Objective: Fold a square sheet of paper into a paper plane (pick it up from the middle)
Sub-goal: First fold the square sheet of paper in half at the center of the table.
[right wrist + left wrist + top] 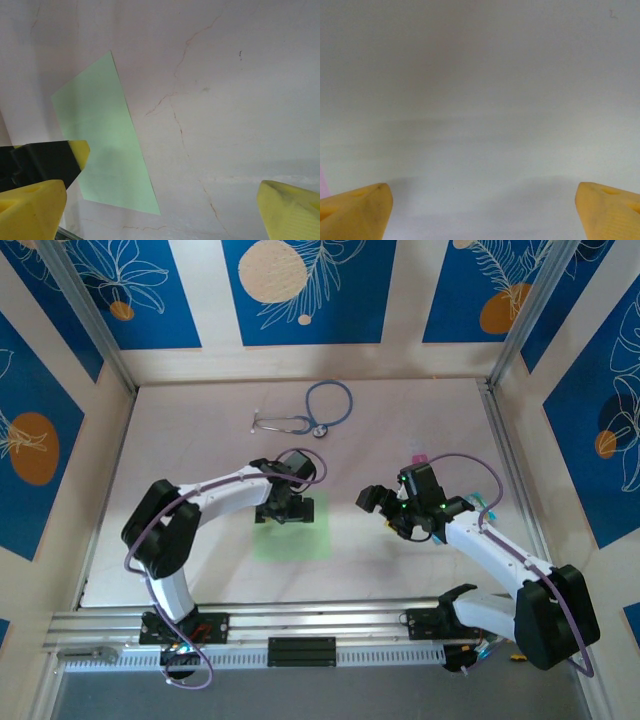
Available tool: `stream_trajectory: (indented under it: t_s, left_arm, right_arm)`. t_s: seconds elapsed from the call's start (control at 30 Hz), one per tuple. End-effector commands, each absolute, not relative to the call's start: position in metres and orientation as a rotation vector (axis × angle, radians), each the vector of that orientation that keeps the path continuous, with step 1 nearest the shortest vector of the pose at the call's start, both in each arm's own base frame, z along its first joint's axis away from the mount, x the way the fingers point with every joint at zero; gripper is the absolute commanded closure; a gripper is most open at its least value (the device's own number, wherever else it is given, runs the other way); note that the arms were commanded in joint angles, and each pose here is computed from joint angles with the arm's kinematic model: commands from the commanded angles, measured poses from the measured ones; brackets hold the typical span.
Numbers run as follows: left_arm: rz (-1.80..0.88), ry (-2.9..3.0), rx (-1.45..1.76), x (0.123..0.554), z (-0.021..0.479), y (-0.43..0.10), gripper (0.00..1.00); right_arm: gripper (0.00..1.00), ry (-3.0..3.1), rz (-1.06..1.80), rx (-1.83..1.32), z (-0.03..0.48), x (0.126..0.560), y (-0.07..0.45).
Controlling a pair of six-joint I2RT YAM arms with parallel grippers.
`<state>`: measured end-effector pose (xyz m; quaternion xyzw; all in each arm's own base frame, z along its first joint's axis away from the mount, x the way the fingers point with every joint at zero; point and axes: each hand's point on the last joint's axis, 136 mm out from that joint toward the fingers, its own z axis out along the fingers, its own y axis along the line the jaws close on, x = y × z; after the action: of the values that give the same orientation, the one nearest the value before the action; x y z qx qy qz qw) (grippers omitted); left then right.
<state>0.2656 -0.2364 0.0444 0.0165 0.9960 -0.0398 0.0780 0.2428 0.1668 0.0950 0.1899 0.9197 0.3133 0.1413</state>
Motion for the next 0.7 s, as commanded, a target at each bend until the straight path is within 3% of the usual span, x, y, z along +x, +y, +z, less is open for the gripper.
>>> stream_trajectory:
  t_s: [0.0, 0.67]
  left_arm:
    - [-0.126, 3.017, 0.044, 0.261, 0.045, -0.245, 0.06]
    - [-0.067, 3.075, 0.020, 0.253, 0.021, -0.243, 0.05]
  right_arm:
    - [0.02, 2.666, 0.917, 0.527, 0.102, 0.244, 0.172]
    - [0.02, 2.707, 0.879, 0.526, 0.094, 0.242, 0.170]
